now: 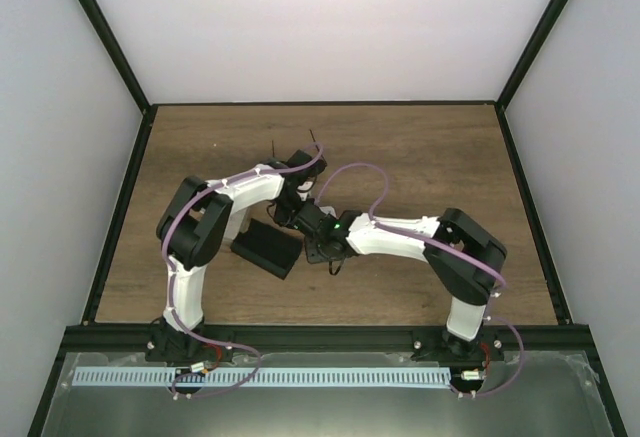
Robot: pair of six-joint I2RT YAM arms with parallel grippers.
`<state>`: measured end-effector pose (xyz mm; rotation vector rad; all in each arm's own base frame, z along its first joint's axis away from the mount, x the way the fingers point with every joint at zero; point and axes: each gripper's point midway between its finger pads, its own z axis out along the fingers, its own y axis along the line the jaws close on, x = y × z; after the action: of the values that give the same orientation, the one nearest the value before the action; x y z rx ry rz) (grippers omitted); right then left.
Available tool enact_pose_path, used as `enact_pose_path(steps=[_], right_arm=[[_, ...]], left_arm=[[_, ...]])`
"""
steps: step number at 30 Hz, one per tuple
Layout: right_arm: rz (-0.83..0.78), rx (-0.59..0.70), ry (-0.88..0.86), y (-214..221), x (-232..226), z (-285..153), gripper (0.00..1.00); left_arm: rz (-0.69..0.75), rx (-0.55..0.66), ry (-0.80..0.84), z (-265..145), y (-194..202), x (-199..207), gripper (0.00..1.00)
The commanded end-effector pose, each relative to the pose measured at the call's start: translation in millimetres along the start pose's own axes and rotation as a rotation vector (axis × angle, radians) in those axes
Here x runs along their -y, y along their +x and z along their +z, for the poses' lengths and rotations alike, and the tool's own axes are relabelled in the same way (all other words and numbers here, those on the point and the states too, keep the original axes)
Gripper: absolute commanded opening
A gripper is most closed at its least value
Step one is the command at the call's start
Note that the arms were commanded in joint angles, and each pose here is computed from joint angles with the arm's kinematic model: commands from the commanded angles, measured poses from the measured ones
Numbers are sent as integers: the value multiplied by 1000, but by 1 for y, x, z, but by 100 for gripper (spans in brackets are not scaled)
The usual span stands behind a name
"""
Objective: Organize the sunglasses
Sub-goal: Adjust the glasses cleaning cloth at the center of the board.
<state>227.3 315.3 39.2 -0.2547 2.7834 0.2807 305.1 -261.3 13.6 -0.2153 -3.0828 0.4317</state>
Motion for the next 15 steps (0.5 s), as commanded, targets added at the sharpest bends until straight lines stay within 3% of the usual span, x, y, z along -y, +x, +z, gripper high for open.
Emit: enact_pose_path(steps=[1, 15], right_arm=[[-17, 44, 10, -16, -9, 7, 41], [-49, 14, 17, -10, -14, 20, 37]], left_arm=[[-2, -48, 11, 33, 6, -6, 4], [0, -58, 16, 33, 8, -6, 4]])
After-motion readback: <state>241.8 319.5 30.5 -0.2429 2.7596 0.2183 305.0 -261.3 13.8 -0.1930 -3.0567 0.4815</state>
